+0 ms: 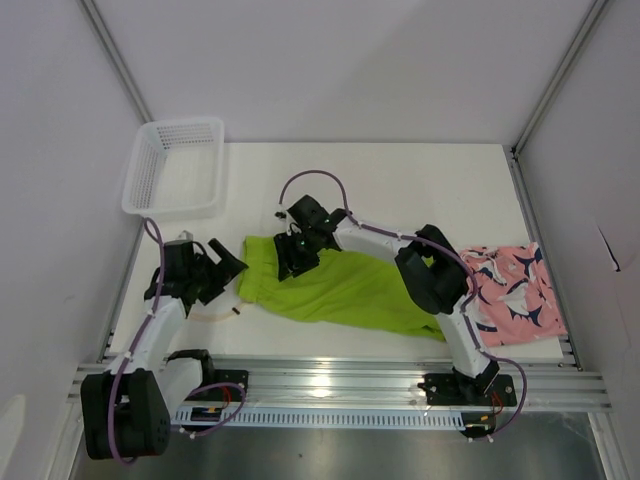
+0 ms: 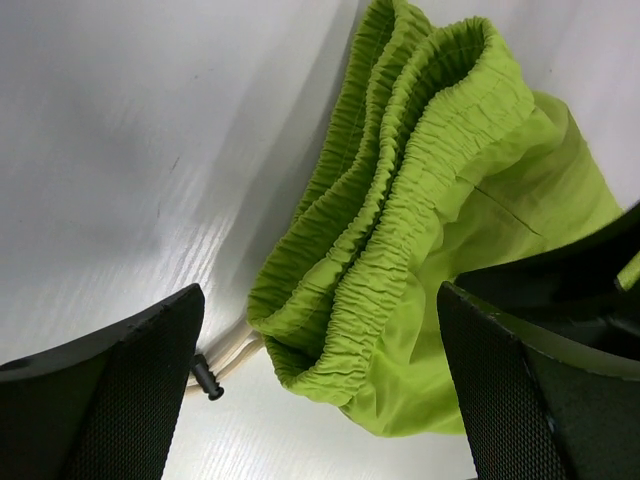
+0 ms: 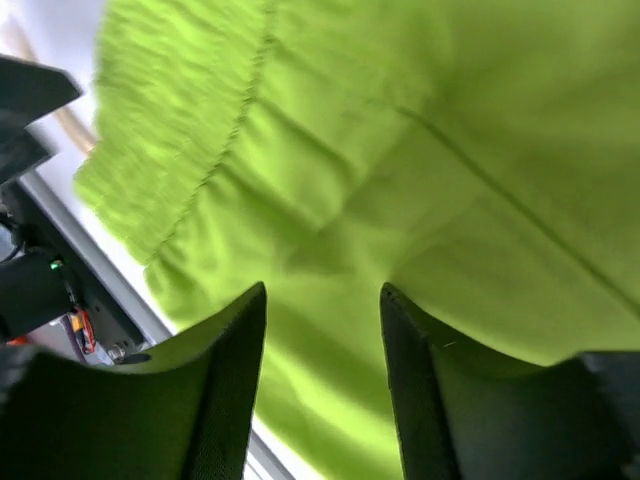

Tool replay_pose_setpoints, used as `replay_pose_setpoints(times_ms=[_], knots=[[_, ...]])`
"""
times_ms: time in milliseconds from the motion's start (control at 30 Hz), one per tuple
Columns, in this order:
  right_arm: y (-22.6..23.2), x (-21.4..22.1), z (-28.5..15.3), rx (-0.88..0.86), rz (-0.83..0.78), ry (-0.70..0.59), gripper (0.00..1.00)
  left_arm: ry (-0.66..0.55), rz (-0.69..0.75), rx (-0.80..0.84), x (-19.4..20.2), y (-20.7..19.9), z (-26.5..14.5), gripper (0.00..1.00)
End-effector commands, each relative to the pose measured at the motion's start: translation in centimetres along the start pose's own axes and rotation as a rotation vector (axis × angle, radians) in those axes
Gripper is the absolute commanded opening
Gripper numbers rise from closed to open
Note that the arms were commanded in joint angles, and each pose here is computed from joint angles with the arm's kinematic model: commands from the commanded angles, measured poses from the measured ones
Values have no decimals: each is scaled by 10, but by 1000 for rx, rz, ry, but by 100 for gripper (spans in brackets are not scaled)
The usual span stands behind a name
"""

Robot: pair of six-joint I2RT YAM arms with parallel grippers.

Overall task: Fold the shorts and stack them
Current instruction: Fold the shorts

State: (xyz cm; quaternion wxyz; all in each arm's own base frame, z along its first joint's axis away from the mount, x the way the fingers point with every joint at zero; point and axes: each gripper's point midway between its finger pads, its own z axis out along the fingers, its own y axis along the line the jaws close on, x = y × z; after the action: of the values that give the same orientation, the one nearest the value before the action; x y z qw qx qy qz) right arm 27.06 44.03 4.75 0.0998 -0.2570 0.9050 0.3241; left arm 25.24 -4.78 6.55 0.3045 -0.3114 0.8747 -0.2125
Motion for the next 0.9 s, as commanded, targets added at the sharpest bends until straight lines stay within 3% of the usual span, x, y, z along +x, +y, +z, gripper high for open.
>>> replay_pose_setpoints(times_ms=[0,167,333,567,733,867], knots=[[31,-30,-30,-38,-108,-179,55,-46,-16,26,-20,-7,-8,99],[57,-33,-51,-51,-251,-310,62,-49,-105,40,-37,-3,-17,99],[75,-31,-52,107,-497,-394,67,46,-193,125,-36,-9,-22,99],[102,-25,-37,296,-708,-449,75,27,-204,125,-48,-7,-33,99],[114,-16,-22,401,-808,-522,85,30,-263,110,-59,12,-38,99],[106,-13,-4,455,-838,-521,87,49,-280,127,-62,19,-39,99]])
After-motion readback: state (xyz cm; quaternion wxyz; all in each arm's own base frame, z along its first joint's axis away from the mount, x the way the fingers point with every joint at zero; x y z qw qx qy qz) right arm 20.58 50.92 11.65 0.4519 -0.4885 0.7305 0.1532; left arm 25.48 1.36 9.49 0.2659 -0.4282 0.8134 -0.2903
